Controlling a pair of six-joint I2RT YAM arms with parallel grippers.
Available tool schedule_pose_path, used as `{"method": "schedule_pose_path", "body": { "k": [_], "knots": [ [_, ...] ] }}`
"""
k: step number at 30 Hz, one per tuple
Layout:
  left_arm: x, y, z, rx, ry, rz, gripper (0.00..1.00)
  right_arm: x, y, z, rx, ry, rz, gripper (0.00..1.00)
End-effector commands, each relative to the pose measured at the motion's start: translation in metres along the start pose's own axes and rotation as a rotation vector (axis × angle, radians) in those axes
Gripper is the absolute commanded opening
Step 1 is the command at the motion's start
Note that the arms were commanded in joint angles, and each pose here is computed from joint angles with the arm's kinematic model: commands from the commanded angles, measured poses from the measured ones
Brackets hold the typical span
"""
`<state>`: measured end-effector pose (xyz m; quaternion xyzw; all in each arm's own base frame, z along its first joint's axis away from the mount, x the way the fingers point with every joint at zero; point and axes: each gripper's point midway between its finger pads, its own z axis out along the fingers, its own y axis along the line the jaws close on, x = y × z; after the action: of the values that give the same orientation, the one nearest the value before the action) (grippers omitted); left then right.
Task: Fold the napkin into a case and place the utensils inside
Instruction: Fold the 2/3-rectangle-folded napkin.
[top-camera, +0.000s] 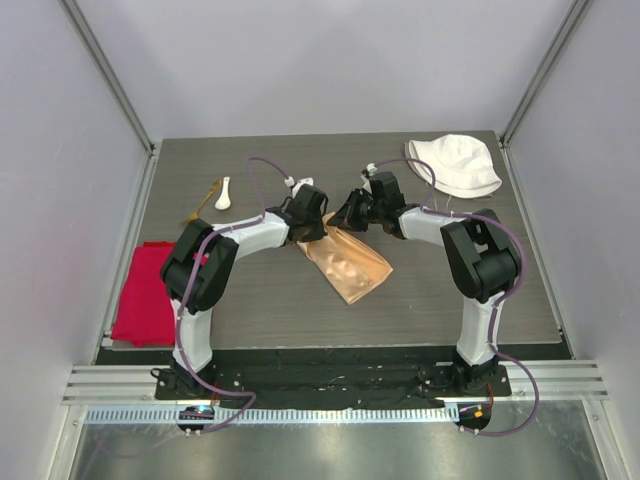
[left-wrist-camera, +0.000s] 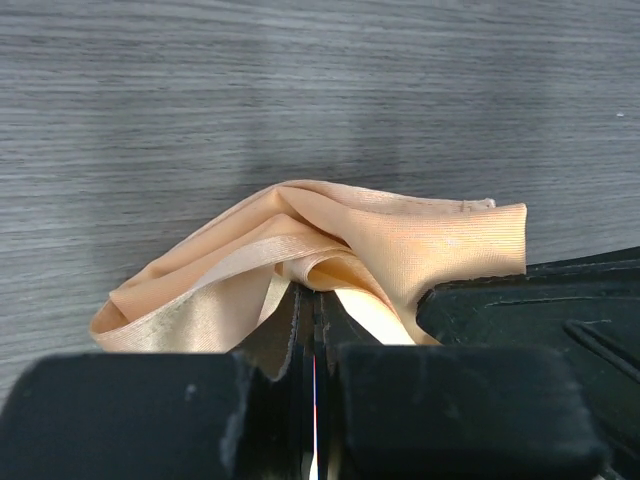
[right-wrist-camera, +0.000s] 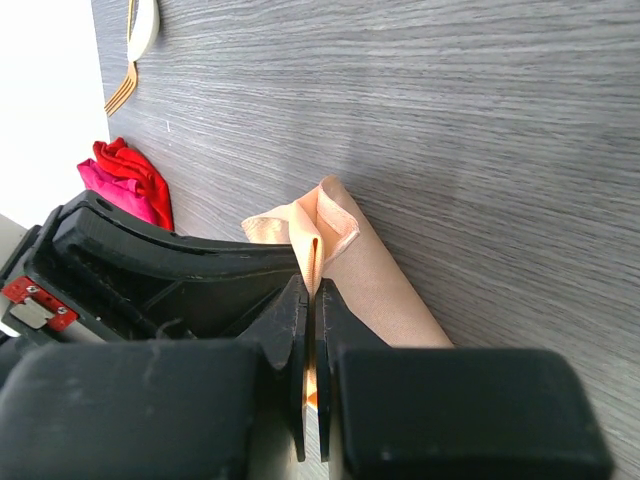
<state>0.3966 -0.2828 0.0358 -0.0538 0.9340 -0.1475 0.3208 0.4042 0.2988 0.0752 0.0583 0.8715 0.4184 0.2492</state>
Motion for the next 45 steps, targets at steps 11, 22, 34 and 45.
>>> {"method": "schedule_pose_path", "body": {
  "k": [11,22,34,45],
  "knots": [
    [-0.038,-0.001,-0.01,-0.018,-0.101,0.021,0.0,-0.015,0.024,-0.008,-0.06,-0.035,-0.041,0.01],
    [-0.04,-0.003,-0.03,0.017,-0.114,0.013,0.0,-0.015,0.024,-0.006,-0.065,-0.029,-0.045,0.01],
    [-0.041,-0.003,-0.015,0.005,-0.096,0.02,0.0,-0.017,0.028,-0.008,-0.073,-0.03,-0.044,0.01],
    [-0.039,-0.006,0.01,0.021,-0.096,0.048,0.0,-0.007,0.03,-0.006,-0.092,-0.02,0.004,0.01]
  ]
}}
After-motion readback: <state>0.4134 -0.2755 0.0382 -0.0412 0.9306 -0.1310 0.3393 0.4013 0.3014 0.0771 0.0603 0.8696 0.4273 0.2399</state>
